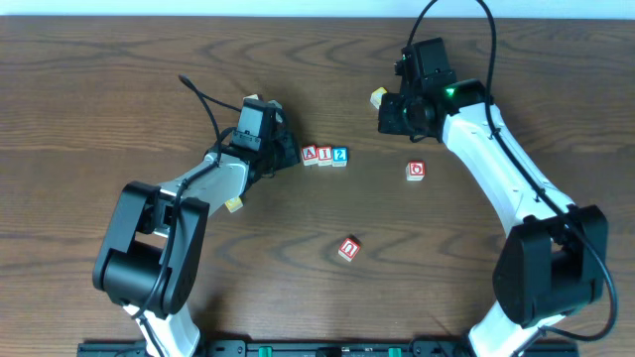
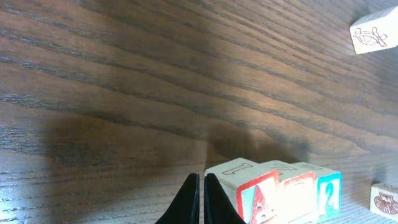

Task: Spell out Ai2

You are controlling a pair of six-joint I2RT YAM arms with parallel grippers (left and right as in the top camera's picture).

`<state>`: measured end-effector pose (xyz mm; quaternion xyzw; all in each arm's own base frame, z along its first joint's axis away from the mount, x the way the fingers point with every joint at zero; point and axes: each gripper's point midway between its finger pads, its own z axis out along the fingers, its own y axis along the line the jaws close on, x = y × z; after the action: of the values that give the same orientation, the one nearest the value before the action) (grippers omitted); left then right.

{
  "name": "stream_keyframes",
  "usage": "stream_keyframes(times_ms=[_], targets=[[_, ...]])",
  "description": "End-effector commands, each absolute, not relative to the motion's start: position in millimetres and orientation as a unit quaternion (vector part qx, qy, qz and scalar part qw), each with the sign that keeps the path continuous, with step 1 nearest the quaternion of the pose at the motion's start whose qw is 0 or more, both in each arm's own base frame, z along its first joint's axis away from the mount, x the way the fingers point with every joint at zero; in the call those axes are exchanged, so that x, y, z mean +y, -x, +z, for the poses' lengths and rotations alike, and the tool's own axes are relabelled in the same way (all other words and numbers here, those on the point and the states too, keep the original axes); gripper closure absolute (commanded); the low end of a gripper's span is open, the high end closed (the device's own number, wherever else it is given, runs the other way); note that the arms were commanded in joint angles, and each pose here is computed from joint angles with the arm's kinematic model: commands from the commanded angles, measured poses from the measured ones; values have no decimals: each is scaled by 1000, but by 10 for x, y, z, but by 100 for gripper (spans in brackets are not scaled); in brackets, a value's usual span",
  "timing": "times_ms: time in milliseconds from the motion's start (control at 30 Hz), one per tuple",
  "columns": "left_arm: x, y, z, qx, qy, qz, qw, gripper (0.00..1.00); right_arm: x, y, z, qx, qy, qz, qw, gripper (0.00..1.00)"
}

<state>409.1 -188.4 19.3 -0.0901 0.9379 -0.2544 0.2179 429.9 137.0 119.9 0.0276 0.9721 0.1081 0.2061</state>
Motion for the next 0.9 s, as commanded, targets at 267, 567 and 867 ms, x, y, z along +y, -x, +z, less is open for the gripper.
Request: stream_keyframes(times_ms=[267,567,867], targets=[[-1961,-4142,110,934,107,-269,208,94,1366,-4280,1158,974,-14,106,201,99],[-2044,-4198,189,927,96,-288,222,94,1366,-4280,1158,974,-10,105,201,99],[-2111,-4162,187,928,88,-289,219,94,1366,-4280,1158,974,-8,105,202,99]])
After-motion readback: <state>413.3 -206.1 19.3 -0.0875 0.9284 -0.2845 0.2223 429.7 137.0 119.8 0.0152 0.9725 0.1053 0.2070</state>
